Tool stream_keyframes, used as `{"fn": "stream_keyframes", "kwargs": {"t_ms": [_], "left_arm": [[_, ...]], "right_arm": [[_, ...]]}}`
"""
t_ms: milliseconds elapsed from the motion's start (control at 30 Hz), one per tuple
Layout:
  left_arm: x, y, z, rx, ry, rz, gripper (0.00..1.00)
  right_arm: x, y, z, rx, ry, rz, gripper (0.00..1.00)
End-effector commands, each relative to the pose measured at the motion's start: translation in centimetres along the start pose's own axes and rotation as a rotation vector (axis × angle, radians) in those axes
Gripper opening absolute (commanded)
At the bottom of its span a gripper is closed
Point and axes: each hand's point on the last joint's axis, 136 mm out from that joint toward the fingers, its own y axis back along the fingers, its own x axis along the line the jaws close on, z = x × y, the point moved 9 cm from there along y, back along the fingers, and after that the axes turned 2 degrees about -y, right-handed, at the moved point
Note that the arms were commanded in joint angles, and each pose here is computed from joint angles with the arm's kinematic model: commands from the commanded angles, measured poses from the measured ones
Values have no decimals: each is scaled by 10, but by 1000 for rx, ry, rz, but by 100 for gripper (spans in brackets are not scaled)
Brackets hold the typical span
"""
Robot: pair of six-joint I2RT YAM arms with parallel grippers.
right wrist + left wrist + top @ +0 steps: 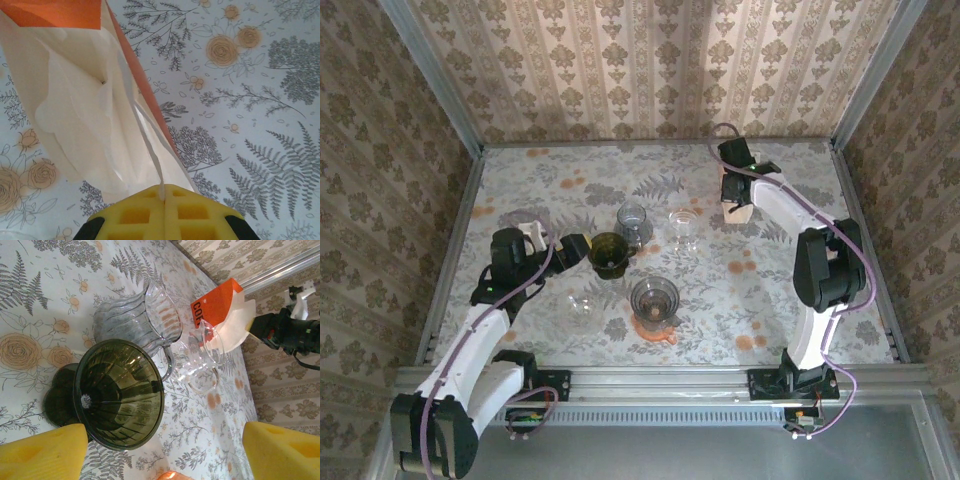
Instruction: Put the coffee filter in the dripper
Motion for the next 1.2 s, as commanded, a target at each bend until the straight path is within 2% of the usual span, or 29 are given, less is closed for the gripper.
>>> {"fn": "stream_keyframes", "kwargs": {"t_ms": [0,400,533,733,833,967,1167], "left_arm": [[1,0,0,-3,2,-19,83],[-5,4,4,-29,3,-44,83],[-11,8,6,-47,-8,-61,84],[-21,13,11,-55,-21,-66,86],[-24,14,11,-52,-20,-65,87],[-27,14,11,-40,-26,-65,88],[-28,15,8,-19,-32,-62,88]], "right_arm": [[-11,21,-9,3,9,-33,0],[-45,108,-55,-24,27,52,0],[-56,166,-71,-33,58,196,0],[-41,244,-98,109,265,468,0],[-24,281,-113,182,412,544,0],[-4,319,-128,264,581,590,0],[30,329,-145,401,736,533,0]]}}
